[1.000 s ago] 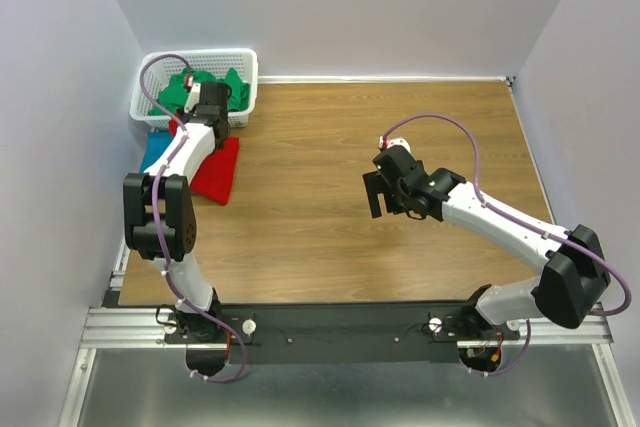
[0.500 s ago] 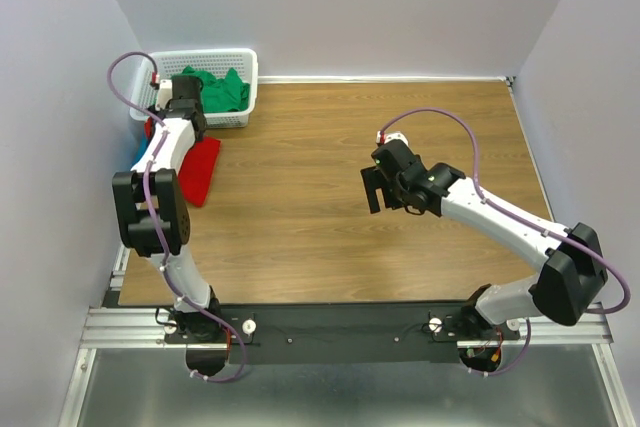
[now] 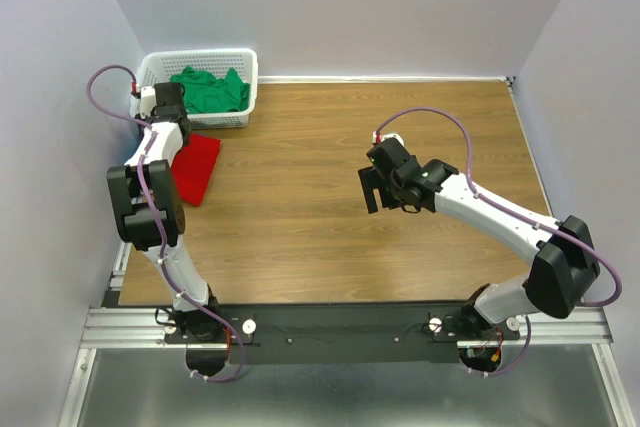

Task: Fold and stack the t-shirts
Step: Neatly place the folded tshirt to the corner

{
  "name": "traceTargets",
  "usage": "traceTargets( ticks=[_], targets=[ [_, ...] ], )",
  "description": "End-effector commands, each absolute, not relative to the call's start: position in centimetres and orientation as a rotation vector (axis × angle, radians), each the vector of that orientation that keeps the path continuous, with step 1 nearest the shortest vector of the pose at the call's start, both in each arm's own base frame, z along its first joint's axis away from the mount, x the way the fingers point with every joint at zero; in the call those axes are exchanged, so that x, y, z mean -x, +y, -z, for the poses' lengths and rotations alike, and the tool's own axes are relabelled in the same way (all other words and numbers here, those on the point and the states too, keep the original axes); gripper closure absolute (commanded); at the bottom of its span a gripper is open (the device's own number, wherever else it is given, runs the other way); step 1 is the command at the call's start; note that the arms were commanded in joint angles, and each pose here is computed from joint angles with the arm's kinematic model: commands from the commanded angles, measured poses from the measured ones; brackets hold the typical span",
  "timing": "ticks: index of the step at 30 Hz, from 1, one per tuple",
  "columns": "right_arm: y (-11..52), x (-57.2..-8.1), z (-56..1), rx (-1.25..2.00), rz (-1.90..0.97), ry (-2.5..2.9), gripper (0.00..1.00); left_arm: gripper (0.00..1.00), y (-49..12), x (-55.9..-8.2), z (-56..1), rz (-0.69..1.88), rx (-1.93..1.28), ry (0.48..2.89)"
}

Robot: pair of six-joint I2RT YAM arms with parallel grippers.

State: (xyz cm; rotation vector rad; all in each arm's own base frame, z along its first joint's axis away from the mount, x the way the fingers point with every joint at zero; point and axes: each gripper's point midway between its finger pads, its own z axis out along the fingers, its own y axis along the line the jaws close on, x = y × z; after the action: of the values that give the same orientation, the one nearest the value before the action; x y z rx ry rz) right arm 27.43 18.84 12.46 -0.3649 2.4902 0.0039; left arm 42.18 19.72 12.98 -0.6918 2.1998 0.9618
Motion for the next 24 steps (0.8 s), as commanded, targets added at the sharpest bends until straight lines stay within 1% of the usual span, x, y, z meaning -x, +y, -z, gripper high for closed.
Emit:
traceTargets(
  ticks=[1,9,14,24],
  targets=[
    [19.2,-27.7,-12.8,0.347,-0.007,2.509,0.05,1.00,21.7,-43.0,-12.8,-0.909,0.825,2.097],
    [19.3,-28.1,-12.4,0.358,0.025,2.524,0.06,1.00,22.9,-43.8,-12.6,-0.899,0.863,2.061],
    [19.2,-28.4,-12.4,0.353,0.047,2.522,0.06,1.00,24.0,-43.5,-12.1,-0.936,0.919,2.048],
    [19.3,-28.6,-12.3,0.356,0.052,2.525,0.06,1.00,25.0,-43.0,-14.9,-1.002,0.958,1.955]
  ],
)
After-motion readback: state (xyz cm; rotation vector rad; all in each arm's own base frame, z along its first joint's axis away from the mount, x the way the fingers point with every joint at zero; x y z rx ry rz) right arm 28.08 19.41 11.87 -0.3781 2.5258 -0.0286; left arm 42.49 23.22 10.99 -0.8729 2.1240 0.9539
